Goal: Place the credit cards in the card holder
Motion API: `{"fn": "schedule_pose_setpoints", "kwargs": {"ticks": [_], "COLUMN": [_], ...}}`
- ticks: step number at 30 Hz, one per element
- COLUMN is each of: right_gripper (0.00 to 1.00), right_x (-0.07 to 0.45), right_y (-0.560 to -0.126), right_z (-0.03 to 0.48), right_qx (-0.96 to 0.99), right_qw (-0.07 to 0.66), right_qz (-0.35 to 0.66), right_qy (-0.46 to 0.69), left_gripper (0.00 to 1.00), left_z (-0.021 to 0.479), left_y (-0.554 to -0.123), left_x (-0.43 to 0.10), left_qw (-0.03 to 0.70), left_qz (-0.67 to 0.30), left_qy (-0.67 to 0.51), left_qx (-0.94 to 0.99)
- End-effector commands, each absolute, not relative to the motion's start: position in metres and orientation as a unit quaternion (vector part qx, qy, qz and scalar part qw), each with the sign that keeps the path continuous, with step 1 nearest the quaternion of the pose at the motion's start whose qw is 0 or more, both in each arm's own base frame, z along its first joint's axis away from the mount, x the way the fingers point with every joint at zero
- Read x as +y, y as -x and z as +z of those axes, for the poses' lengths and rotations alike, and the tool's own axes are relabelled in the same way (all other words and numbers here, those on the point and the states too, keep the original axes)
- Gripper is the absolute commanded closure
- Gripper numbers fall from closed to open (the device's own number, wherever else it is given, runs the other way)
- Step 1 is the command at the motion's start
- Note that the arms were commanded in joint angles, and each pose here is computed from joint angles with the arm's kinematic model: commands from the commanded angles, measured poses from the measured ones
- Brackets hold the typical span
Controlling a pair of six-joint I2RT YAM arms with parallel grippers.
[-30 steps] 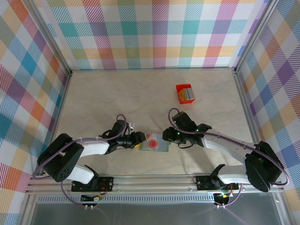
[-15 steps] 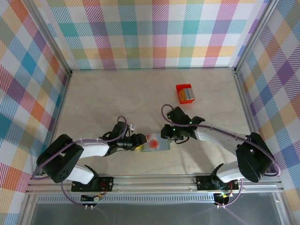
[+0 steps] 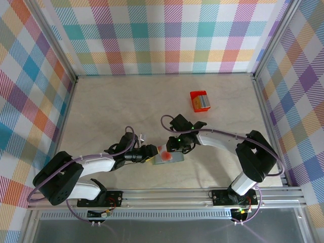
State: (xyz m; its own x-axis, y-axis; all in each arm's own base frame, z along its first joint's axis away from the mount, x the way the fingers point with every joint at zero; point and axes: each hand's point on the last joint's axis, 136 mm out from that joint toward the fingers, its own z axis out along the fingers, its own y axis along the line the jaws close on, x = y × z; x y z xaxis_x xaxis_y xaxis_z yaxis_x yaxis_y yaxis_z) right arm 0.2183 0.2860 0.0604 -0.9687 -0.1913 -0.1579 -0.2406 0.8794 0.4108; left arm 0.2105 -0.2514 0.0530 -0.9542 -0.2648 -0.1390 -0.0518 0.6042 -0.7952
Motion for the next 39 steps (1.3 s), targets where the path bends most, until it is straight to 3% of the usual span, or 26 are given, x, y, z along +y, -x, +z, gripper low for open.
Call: {"fn": "schedule_pose_setpoints", "kwargs": {"ticks": [1,39], "right_gripper": [0.69,0.71], "right_x": [0.289,0.316], "right_y": [-0.216,-0.196], "right_z": [0.057,0.034], "right_qx": [0.97,0.968], "right_qw": [0.036,-0.035], "right_qz": [0.208,0.232], "right_qy": [0.118,0.095], "left_gripper": [0.52,0.52], "left_z": [0.05,0.032], "left_y": [-0.209,-0.207], "left_x": [-0.25,-0.252], "left_qw": [0.118,0.107], "left_qz": [-0.431,-0.437], "left_qy": [0.098,0.109], "left_qx": [0.889,0.886]}}
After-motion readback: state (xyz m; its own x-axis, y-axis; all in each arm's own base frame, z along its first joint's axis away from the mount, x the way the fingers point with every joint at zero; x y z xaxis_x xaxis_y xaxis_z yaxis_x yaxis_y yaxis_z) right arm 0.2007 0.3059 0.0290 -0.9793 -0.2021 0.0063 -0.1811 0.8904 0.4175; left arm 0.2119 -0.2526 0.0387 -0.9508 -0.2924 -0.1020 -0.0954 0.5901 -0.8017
